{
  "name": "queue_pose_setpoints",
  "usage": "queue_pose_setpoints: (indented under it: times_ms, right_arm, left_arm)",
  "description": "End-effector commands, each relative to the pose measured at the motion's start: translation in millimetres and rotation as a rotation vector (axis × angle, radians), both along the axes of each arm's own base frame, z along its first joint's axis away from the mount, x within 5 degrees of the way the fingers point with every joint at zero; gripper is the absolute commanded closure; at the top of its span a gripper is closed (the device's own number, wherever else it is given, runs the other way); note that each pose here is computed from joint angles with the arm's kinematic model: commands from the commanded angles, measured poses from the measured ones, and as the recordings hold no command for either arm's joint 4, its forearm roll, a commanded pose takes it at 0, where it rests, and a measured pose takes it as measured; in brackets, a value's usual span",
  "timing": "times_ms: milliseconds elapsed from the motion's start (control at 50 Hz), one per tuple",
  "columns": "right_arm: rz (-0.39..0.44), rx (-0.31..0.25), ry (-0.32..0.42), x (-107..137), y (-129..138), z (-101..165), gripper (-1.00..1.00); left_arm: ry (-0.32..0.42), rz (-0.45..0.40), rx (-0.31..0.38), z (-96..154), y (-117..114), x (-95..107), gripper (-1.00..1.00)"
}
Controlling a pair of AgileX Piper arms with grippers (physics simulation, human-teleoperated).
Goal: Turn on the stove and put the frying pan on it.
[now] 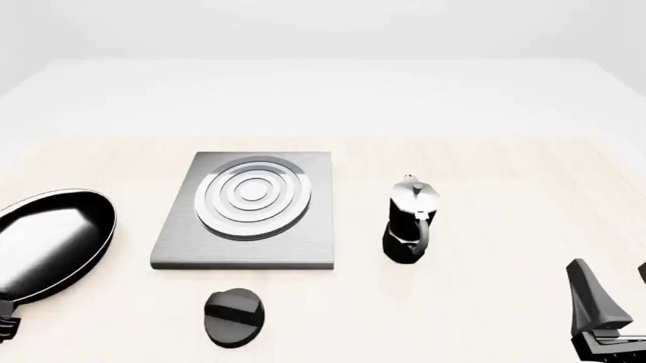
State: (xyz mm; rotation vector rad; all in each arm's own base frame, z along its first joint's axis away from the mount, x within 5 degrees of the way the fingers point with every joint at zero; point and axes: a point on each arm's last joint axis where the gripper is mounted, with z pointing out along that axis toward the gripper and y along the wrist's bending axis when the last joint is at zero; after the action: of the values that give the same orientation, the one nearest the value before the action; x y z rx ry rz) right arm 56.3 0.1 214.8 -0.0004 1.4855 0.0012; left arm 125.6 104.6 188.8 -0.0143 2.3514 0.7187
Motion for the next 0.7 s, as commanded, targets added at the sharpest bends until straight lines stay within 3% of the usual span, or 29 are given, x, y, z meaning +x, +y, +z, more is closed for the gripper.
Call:
queue_pose_setpoints:
  times_ms: [20,700]
  right_arm:
    - [0.000,0.000,0.000,0,0,0,-1.00]
    - [0.000,0.000,0.000,0,0,0,-1.00]
  left_arm:
    - [0.025,0.013,0.003,-11,7,1,-1.00]
    - [0.088,0.033,0.001,-53,28,9,-1.00]
